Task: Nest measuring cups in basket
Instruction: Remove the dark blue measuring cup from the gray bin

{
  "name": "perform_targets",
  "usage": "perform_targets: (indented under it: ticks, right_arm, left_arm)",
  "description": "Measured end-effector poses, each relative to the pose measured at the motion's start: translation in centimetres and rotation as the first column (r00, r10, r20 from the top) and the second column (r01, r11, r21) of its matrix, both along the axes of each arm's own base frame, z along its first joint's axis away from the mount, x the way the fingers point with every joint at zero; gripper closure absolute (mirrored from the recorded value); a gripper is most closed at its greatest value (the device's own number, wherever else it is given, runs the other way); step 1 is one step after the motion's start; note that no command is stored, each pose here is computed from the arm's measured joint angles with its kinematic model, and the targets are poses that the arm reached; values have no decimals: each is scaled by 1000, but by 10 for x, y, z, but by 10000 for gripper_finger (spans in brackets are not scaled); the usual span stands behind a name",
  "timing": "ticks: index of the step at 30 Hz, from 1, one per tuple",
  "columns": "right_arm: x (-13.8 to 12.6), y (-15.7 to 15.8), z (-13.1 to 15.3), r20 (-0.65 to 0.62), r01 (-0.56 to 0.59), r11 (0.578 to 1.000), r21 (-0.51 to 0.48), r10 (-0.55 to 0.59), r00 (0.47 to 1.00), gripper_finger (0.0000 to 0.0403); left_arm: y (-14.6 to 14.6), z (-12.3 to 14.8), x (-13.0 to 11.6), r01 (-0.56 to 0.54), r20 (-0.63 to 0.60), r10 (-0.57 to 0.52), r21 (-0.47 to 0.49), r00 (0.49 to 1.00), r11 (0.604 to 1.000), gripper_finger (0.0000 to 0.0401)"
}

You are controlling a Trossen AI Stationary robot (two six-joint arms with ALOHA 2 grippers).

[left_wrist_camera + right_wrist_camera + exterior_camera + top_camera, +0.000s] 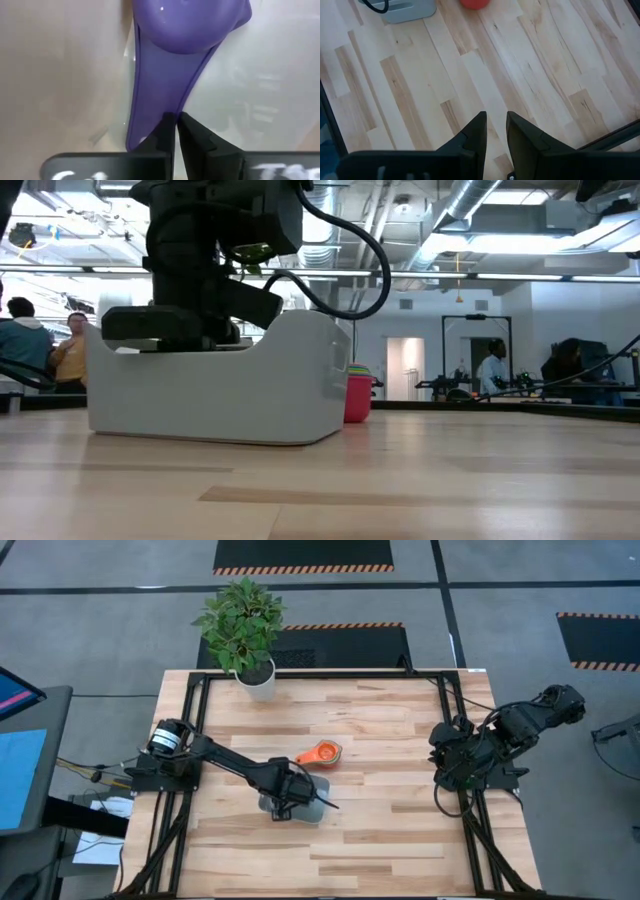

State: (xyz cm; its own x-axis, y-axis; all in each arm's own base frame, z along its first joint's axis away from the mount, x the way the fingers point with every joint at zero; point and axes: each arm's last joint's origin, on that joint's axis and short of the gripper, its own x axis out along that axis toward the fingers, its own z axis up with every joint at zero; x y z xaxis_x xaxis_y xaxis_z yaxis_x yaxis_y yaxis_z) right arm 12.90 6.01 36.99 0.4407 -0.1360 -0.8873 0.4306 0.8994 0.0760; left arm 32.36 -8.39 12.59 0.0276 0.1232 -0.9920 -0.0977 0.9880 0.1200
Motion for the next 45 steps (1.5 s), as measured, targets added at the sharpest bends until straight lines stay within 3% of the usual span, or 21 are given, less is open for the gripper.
perform_targets:
  ticks: [6,14,21,25,29,37,41,45]
  right_arm:
    - [0,0,0,0,0,1000,0,0,1000,305]
    - [0,0,0,0,0,1000,0,0,1000,305]
    - [0,0,0,0,-1,1000,0,1,1000,305]
    - [0,0,0,0,-1,1000,0,1,1000,305]
    - [0,0,0,0,0,1000,1,0,1000,305]
    - [0,0,0,0,-1,1000,1,1,1000,305]
    - [0,0,0,0,-1,1000,4,1,1000,305]
    - [0,1,0,-9,-8,1000,24,8,1000,305]
  left_arm:
    - [0,5,4,-24,-15,24,24,1000,999,319]
    - [-1,14,5,-185,-39,186,34,982,982,193]
    - [-2,21,1,-288,-120,289,26,950,957,156]
    - [-4,9,7,-298,-168,287,-47,943,953,157]
    - [-8,-3,9,-292,-218,276,-47,936,955,168]
    - [-7,-4,13,-217,-165,207,-49,964,975,192]
    - [-7,-4,16,-174,-126,170,-27,977,984,250]
    - [-6,-4,19,-153,-82,151,-14,985,988,363]
